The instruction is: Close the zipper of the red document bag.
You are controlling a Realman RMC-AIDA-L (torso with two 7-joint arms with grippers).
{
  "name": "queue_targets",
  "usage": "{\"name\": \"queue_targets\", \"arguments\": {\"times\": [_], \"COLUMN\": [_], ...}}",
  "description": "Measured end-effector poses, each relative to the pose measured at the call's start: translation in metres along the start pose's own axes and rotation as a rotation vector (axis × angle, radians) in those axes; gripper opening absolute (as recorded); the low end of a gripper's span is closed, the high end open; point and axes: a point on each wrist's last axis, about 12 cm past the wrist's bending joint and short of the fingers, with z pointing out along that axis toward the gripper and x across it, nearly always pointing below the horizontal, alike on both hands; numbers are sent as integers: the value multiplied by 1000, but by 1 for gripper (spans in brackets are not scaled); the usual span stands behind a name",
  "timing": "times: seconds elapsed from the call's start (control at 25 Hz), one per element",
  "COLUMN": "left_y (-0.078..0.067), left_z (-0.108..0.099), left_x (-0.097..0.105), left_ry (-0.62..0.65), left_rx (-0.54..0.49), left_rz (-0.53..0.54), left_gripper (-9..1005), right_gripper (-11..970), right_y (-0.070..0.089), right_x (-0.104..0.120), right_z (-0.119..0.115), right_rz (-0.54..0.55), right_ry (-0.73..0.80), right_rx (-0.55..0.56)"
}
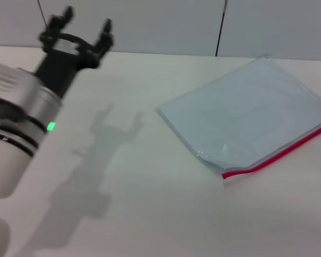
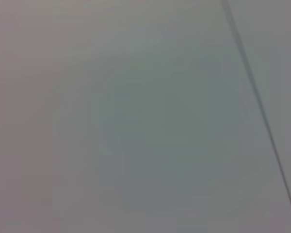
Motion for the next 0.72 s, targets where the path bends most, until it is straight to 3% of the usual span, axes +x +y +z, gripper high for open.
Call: {"name": "queue_targets", "arguments": {"times": [0.16, 0.32, 0.72], "left_y": [19, 19, 28], "left_z": [-6, -14, -18], "left_x": [5, 10, 15], "left_ry": [-59, -130, -164], "left_rx": [-36, -82, -176], "left_rz": [-62, -25, -14], "left_gripper": [725, 834, 839], "right_gripper": [890, 889, 888], "right_y": [-1, -5, 6], "right_x": [2, 6, 10], "right_z": [-3, -8, -6], "right_rz": [49, 157, 261], "right_ry": [12, 23, 47], "right_rx": [37, 108, 103]}}
